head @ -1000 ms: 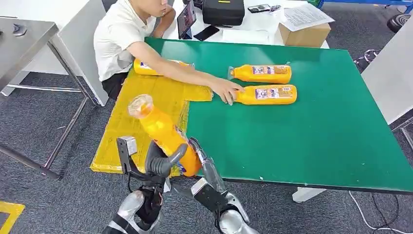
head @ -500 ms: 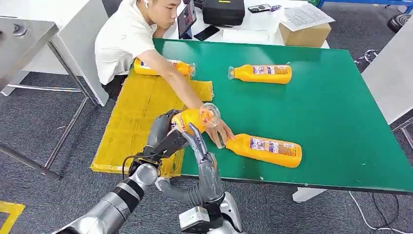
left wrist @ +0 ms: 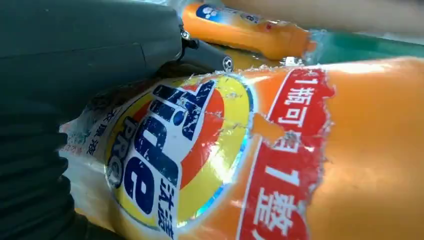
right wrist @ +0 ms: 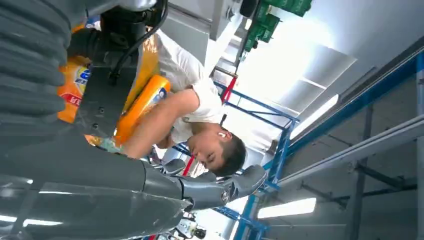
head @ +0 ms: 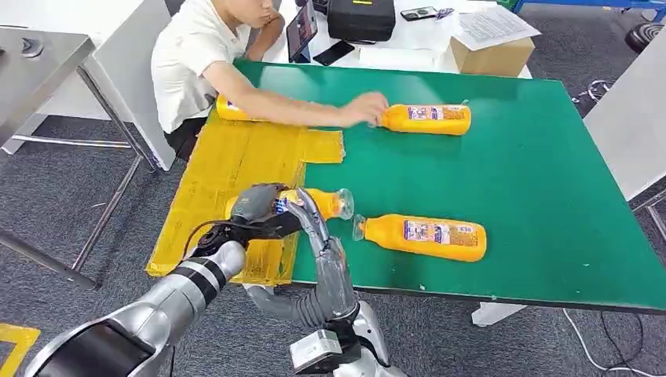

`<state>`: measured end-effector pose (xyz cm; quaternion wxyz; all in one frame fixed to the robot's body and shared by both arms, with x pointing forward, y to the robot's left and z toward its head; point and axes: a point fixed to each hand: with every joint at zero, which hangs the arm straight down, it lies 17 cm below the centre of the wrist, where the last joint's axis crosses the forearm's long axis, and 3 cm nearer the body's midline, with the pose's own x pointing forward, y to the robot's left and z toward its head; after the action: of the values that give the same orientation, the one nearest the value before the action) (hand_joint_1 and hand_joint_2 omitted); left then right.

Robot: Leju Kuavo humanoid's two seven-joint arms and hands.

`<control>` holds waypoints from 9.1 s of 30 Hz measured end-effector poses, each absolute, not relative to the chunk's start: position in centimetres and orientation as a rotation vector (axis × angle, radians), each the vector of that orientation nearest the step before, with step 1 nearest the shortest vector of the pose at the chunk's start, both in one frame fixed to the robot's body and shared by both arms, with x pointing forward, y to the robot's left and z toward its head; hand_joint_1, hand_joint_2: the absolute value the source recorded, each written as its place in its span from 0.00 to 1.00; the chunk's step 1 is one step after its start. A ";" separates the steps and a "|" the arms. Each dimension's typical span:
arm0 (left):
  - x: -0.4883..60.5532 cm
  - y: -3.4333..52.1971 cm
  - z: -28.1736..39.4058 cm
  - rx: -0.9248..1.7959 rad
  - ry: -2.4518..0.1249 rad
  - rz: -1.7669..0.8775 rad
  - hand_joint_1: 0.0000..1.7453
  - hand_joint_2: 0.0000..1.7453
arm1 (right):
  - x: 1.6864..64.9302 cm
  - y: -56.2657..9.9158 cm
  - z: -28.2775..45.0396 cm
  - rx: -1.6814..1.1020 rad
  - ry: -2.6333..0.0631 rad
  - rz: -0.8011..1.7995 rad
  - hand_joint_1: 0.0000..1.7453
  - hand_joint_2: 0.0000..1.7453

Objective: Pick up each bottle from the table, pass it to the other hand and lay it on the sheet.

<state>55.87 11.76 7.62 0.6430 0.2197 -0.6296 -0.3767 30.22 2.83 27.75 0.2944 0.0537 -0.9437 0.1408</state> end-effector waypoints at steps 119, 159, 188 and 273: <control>42.3 15.2 10.5 -0.333 -1.547 0.342 0.00 1.00 | 37.8 -33.4 12.0 -1.389 -1.715 0.936 0.00 1.00; 41.1 7.7 14.5 -0.434 -1.628 0.127 0.00 1.00 | 49.1 -31.6 1.0 -0.989 -1.365 1.181 1.00 1.00; 40.7 7.2 12.9 -0.481 -1.558 0.160 0.00 1.00 | 46.4 -23.0 3.6 -0.288 -1.677 0.737 1.00 1.00; 43.5 9.6 16.3 -0.613 -1.563 0.403 1.00 1.00 | 36.4 3.6 9.8 0.196 -1.958 0.694 0.00 1.00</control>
<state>43.53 9.63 16.27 0.6499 -0.2696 -0.6881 0.1772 36.38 3.60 9.78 0.5032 0.0811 -0.8110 0.2872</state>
